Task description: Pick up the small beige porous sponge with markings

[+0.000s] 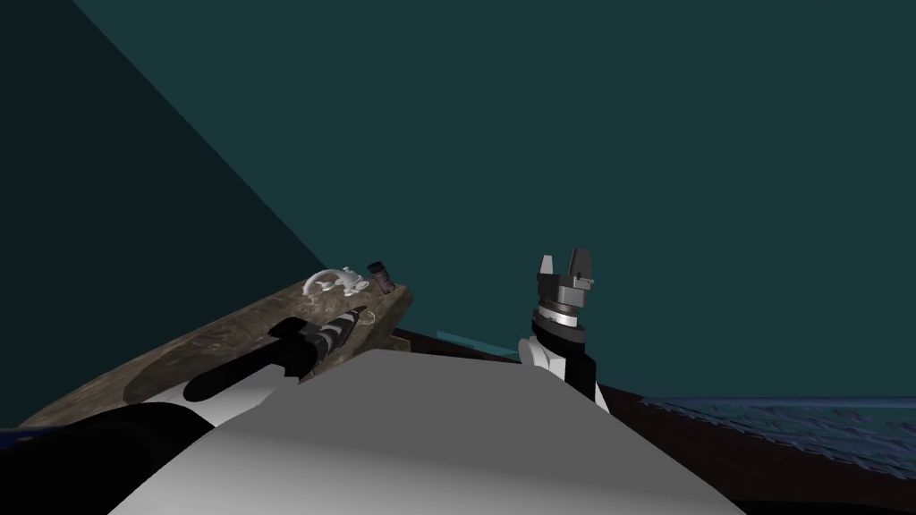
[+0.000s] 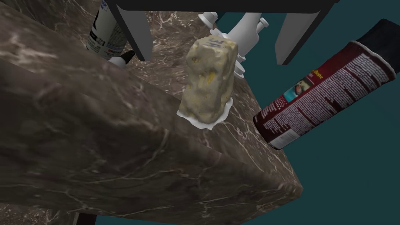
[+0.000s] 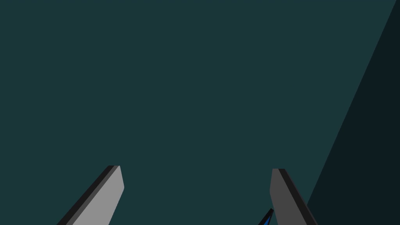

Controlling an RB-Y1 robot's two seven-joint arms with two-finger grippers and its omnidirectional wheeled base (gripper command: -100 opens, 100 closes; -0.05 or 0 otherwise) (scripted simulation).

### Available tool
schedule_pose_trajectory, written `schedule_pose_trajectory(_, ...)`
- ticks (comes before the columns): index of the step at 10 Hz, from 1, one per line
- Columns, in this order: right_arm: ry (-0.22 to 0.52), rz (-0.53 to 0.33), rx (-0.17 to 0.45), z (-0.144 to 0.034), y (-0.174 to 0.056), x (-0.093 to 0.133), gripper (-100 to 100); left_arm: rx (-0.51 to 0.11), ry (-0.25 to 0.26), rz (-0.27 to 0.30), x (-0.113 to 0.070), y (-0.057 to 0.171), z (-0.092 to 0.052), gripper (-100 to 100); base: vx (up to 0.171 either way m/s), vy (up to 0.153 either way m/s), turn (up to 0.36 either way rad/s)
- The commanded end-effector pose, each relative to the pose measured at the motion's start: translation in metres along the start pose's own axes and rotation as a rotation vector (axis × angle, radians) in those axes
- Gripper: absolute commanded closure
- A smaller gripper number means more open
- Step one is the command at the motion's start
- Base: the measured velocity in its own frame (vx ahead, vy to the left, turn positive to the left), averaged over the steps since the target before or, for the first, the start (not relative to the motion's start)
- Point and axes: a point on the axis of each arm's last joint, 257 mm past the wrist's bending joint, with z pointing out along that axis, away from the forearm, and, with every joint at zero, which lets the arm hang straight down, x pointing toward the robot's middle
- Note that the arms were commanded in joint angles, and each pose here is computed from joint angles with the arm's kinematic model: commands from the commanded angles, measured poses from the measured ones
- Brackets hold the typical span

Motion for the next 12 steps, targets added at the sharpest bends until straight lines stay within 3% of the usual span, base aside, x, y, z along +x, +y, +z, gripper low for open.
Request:
schedule_pose_trajectory(1,0.0,0.0,0.0,0.0,0.0,0.0,0,0.0,0.0,0.0,0.0,0.0,0.0,-100,0.02,-0.023,0.001)
schedule_pose_trajectory(2,0.0,0.0,0.0,0.0,0.0,0.0,0,-0.004,0.001,0.0,0.001,0.001,0.0,0,0.004,-0.005,0.001)
schedule_pose_trajectory(3,0.0,0.0,0.0,0.0,0.0,0.0,0,-0.005,-0.003,-0.005,-0.001,0.004,0.007,-100,0.014,0.0,-0.038)
schedule_pose_trajectory(6,0.0,0.0,0.0,0.0,0.0,0.0,0,-0.008,-0.005,-0.008,-0.003,0.008,0.012,-100,0.021,0.005,-0.031)
schedule_pose_trajectory(7,0.0,0.0,0.0,0.0,0.0,0.0,0,-0.007,-0.006,-0.008,-0.003,0.008,0.013,100,0.0,0.0,0.0)
schedule_pose_trajectory(11,0.0,0.0,0.0,0.0,0.0,0.0,0,-0.007,-0.005,-0.008,-0.003,0.008,0.013,100,0.0,0.0,0.0)
schedule_pose_trajectory(12,0.0,0.0,0.0,0.0,0.0,0.0,0,-0.007,-0.005,-0.008,-0.003,0.008,0.013,0,0.0,0.0,0.0)
